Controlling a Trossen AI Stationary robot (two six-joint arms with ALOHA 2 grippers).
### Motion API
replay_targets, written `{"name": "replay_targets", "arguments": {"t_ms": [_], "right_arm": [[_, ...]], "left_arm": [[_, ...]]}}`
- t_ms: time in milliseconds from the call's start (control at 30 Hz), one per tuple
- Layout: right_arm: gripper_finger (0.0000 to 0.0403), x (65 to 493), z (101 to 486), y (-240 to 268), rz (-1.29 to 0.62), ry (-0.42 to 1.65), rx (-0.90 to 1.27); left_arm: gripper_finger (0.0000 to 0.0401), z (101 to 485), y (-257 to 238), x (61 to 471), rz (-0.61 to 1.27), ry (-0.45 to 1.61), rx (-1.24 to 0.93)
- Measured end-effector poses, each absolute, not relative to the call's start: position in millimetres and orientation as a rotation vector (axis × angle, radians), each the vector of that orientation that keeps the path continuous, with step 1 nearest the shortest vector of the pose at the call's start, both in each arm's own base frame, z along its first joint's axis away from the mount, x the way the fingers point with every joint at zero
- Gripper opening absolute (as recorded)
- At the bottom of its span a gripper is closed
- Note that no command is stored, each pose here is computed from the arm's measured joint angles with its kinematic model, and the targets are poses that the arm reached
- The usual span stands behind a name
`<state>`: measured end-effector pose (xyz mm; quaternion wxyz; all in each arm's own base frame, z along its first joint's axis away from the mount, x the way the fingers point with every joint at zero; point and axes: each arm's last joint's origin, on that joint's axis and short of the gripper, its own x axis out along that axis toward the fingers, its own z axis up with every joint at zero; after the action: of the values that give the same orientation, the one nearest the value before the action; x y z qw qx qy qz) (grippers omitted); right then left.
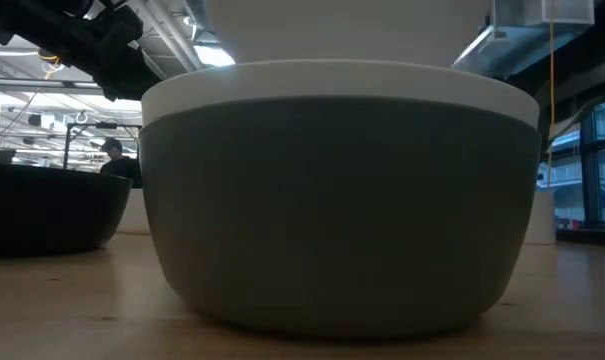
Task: Nest bowls inside each other
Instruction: Stack the white bowl on top of the stacked bowls
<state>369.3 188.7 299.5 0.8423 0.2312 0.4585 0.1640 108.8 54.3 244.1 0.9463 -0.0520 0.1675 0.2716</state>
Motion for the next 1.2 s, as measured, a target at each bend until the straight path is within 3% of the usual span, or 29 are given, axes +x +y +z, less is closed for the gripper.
{"name": "replay_targets", "arguments": {"t_ms": [400, 833, 1200], "right_arm": [[0.0004, 381, 259, 190, 0.170, 1.072, 0.434], [0.0004, 368, 249, 179, -0.037, 1.180, 0.314], [0.0020, 370, 248, 166, -0.097, 1.184, 0.298]], "left_arm": [[0.0130, 239, 53, 107, 0.553, 0.399, -0.118], [0.0130, 238, 53, 107, 0.552, 0.405, -0.118], [0.0130, 238, 53, 107, 0.552, 0.405, -0.117]]}}
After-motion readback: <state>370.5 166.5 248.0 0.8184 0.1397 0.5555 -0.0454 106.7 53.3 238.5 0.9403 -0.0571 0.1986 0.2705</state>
